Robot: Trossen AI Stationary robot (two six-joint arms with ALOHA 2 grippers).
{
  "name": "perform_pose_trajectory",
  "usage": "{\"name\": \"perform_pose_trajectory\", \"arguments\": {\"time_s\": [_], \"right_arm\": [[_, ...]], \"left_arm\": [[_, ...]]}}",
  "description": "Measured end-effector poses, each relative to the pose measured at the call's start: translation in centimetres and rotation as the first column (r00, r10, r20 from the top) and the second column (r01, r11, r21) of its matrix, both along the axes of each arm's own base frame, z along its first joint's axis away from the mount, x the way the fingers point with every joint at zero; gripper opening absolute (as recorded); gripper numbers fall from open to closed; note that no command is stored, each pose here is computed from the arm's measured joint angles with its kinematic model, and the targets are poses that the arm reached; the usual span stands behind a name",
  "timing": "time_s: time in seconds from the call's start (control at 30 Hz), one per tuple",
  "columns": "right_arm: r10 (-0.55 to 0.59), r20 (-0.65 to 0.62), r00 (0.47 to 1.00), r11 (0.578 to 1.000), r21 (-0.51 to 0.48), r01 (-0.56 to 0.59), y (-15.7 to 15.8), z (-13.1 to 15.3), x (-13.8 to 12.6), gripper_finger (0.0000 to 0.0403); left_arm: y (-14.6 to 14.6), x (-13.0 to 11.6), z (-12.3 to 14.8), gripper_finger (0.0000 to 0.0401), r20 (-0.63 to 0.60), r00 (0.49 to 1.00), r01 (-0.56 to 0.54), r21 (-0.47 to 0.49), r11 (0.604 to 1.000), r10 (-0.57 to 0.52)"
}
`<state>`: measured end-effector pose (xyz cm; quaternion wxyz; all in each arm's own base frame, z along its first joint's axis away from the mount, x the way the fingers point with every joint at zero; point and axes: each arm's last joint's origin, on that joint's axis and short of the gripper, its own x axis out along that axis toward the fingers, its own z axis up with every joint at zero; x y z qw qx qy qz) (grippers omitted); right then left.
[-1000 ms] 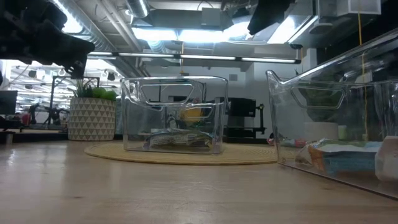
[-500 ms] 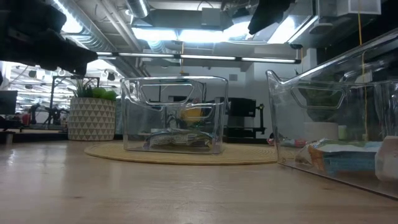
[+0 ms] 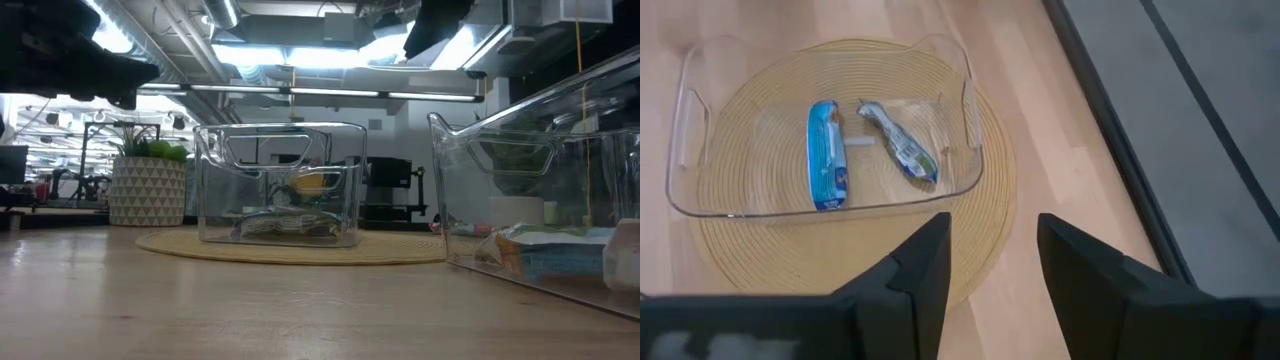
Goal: Pick and place Granola Bars by type
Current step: Put the red granola bar pack into the bottom right transparent bin
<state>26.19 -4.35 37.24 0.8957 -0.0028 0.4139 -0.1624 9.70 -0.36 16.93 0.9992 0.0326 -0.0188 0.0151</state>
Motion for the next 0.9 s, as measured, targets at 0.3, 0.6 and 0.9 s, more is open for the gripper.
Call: {"name": "perform_pose_trajectory", "arguments": {"time_s": [0.3, 0.6, 0.9], "right_arm": [[0.000, -0.012, 1.000, 1.000, 0.002, 0.000, 0.0, -0.1, -0.1, 0.0154], [-0.076, -0.036, 0.996, 0.989, 0.120, 0.080, -1.5, -0.7, -0.3, 0.0154], [-0.205, -0.262, 0.943, 0.949, 0.181, 0.257, -6.2, -3.6, -0.9, 0.0178]], "left_arm": [[0.1, 0.0, 0.0, 0.0002, 0.002, 0.999, -0.043, 0.014, 0.999, 0.043], [0.1, 0.1, 0.0, 0.0002, -0.006, 0.999, -0.037, -0.012, 0.999, 0.037], [0.1, 0.1, 0.0, 0.0002, -0.006, 0.999, -0.036, -0.019, 0.999, 0.036]]}}
